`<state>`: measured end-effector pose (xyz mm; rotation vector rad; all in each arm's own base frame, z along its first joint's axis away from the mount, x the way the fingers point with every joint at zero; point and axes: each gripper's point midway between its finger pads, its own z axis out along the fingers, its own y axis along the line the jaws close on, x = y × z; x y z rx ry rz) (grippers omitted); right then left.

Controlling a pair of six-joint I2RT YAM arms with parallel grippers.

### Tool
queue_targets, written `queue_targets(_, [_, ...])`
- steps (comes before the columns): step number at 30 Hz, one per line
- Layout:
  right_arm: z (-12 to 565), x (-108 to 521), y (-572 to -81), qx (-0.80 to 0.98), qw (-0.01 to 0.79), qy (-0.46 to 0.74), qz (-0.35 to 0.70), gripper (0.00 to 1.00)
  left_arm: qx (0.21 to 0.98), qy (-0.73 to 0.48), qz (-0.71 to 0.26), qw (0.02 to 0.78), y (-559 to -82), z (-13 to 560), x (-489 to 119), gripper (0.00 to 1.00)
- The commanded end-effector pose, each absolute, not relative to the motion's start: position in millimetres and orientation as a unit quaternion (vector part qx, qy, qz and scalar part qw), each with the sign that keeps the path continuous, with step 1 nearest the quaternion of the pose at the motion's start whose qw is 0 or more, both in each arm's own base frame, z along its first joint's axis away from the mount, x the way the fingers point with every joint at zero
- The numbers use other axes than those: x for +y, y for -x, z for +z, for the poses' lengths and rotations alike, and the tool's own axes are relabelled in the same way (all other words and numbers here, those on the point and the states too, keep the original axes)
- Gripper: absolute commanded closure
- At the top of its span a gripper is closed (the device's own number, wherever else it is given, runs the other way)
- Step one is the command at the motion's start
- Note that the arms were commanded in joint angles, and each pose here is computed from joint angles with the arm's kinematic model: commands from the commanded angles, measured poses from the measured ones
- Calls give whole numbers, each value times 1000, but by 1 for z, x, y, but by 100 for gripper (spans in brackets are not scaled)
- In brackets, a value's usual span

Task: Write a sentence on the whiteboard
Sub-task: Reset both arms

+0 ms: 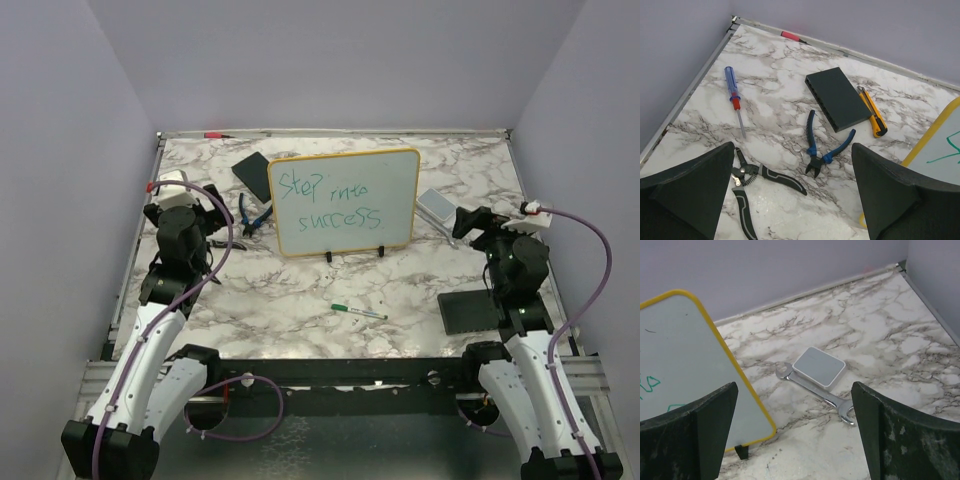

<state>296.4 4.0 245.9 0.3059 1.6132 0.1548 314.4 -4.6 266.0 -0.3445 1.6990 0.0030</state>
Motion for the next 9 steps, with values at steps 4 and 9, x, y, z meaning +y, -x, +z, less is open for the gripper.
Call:
queue_targets(4, [259, -5, -296, 687, 716, -119, 40, 3, 741, 146, 18, 656, -310, 278, 2, 1])
queue_targets(9, [261, -5, -294, 683, 719, -119, 42, 3, 744, 138, 21, 654, -310, 276, 1, 1])
